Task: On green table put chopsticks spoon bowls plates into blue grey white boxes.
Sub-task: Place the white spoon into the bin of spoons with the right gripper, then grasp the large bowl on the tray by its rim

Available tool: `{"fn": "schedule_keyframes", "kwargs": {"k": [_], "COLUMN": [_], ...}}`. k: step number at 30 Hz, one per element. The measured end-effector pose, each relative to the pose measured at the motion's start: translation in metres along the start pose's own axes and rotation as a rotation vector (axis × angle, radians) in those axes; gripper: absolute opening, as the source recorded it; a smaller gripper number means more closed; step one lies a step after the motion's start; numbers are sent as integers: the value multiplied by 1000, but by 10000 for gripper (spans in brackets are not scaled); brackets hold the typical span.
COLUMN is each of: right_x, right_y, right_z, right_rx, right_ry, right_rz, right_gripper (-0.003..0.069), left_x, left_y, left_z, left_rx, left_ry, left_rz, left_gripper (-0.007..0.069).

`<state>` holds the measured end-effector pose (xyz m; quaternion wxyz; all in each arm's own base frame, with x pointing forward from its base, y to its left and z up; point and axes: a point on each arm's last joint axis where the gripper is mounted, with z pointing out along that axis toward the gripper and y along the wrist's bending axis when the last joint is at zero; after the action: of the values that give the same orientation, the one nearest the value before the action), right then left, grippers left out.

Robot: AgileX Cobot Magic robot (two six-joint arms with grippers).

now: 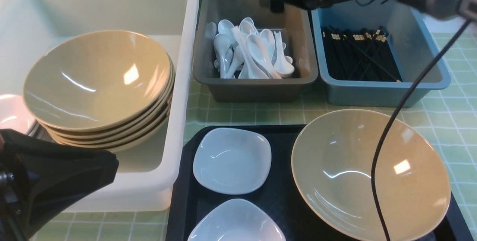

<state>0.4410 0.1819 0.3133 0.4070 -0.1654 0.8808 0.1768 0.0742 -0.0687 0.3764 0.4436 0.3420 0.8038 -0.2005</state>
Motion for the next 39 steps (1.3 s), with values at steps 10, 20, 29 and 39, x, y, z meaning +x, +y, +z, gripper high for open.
{"fn": "schedule_keyframes", "kwargs": {"k": [10, 20, 29, 39], "right_x": [1, 25, 121, 173], "right_y": [32, 64, 67, 72], "right_z": [-141, -278, -316, -339], "right_rx": [-81, -149, -198, -252], "right_ry": [321, 142, 215, 147], "right_rz": [-262, -347, -367, -403], "right_gripper": [660, 397, 56, 24], "left_x": [-7, -16, -28, -49], "left_y": [4, 33, 42, 36], "left_z": [5, 85, 168, 272], "left_rx": [-21, -56, 132, 263], "left_ry": [-52, 122, 271, 428], "left_rz": [-199, -351, -359, -292], "left_gripper": [4, 304, 610, 612]}}
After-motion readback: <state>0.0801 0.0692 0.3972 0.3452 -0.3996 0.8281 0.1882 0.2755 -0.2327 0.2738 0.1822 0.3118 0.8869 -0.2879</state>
